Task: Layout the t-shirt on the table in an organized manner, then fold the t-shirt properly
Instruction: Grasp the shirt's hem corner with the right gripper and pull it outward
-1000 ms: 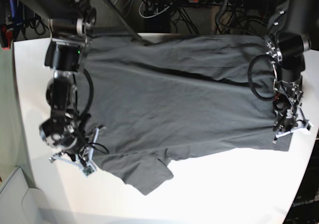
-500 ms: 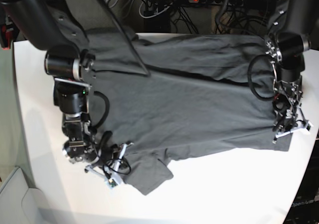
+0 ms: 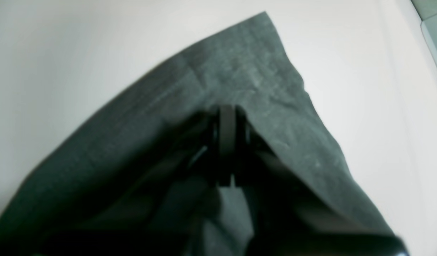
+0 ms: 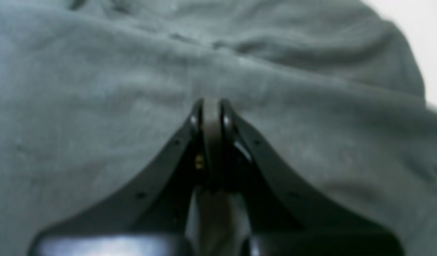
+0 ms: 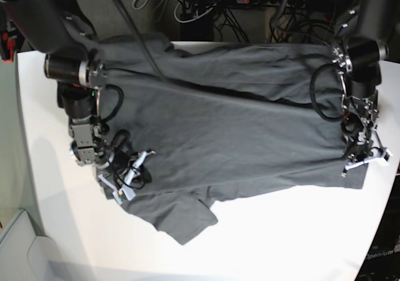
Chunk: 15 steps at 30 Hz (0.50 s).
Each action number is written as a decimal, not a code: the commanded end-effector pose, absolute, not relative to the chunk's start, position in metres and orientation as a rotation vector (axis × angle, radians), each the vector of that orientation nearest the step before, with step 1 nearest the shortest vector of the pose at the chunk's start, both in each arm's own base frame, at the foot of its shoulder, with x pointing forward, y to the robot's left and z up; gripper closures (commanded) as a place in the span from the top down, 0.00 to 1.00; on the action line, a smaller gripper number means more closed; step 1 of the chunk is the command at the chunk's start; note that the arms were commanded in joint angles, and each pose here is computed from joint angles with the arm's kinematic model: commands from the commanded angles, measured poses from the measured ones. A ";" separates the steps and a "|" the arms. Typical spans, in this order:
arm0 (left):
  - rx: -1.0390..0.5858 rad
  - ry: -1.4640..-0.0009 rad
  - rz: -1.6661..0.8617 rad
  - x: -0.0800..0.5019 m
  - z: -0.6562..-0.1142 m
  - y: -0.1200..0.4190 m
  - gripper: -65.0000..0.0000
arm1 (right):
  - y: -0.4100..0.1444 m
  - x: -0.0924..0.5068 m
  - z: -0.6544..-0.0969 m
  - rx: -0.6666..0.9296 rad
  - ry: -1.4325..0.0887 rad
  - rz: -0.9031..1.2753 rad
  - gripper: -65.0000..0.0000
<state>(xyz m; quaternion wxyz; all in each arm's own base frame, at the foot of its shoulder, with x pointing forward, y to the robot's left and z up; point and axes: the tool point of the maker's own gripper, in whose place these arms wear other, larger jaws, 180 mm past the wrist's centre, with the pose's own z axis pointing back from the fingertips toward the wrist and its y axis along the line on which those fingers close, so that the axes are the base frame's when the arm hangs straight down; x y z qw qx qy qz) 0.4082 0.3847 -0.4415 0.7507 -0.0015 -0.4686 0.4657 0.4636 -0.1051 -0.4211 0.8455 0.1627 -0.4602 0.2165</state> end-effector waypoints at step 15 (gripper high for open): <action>0.019 -0.873 1.042 0.386 -0.469 0.377 0.00 | -0.128 0.395 -0.449 0.113 -0.793 0.638 0.00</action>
